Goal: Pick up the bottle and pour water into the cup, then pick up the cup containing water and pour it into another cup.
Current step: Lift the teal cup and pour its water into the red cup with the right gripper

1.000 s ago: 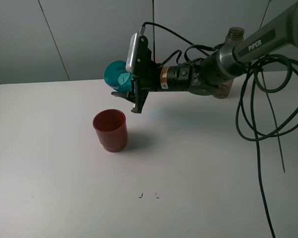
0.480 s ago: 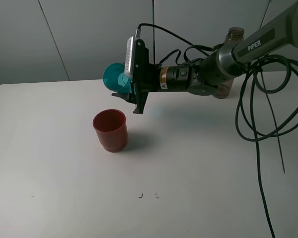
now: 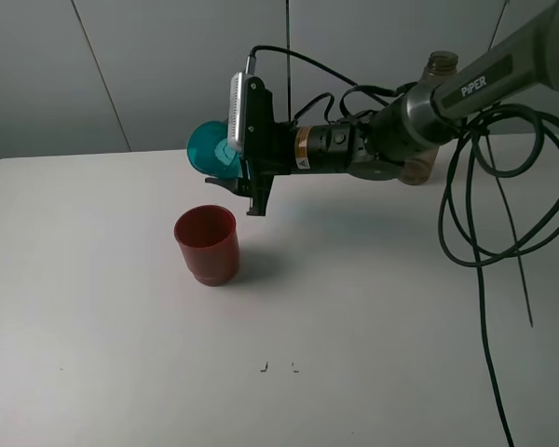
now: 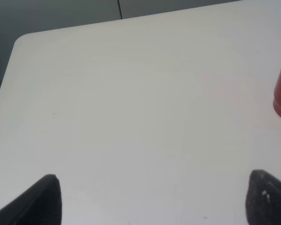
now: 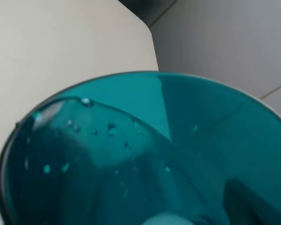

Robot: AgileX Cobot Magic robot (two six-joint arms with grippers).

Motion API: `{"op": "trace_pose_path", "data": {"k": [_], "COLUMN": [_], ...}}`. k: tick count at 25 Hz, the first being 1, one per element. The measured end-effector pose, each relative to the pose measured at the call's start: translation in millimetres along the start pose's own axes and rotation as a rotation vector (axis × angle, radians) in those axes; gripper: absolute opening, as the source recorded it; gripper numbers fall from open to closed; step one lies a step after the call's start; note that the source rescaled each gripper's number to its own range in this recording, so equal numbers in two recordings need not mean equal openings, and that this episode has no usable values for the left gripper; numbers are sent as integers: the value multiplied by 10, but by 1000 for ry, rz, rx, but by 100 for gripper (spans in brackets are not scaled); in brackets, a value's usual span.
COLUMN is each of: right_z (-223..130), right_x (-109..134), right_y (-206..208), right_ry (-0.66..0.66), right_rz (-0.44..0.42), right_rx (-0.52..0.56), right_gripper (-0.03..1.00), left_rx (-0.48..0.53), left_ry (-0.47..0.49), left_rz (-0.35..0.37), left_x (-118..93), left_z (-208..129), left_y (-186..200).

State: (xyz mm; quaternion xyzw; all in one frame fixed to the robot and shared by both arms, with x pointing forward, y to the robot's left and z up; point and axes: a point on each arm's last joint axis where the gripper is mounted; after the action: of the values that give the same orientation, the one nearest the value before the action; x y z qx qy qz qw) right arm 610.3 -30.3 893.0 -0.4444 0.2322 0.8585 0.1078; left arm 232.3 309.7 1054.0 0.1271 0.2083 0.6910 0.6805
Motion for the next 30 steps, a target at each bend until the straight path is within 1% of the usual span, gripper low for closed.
{"op": "trace_pose_path", "data": {"k": [12,20,30], "right_z": [40,31,23], "right_x": [-5,-28,-49], "right_y": [-12,-14,-13], "right_ry": [257,317,421], "right_rz": [-3,-27,-47], "right_rx": [-9,9,24], "right_gripper": [4,4,4], "left_rx": [0,0,0], "left_ry": [0,0,0], "left_rz": [0,0,0], "left_x": [0,0,0], "left_z": [0,0,0], "left_y": [0,0,0]}}
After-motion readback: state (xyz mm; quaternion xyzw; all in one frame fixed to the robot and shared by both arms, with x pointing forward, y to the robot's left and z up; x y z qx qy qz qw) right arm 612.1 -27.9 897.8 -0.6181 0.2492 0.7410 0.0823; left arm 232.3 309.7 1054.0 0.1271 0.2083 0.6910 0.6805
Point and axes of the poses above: a point on each arm's last joint axis where the gripper is mounted, y pointing back along that axis away from the gripper, x along the wrist's bending axis when the last joint is at zero, z = x × y, and after that the axes turned 12 degrees about y, right-handed
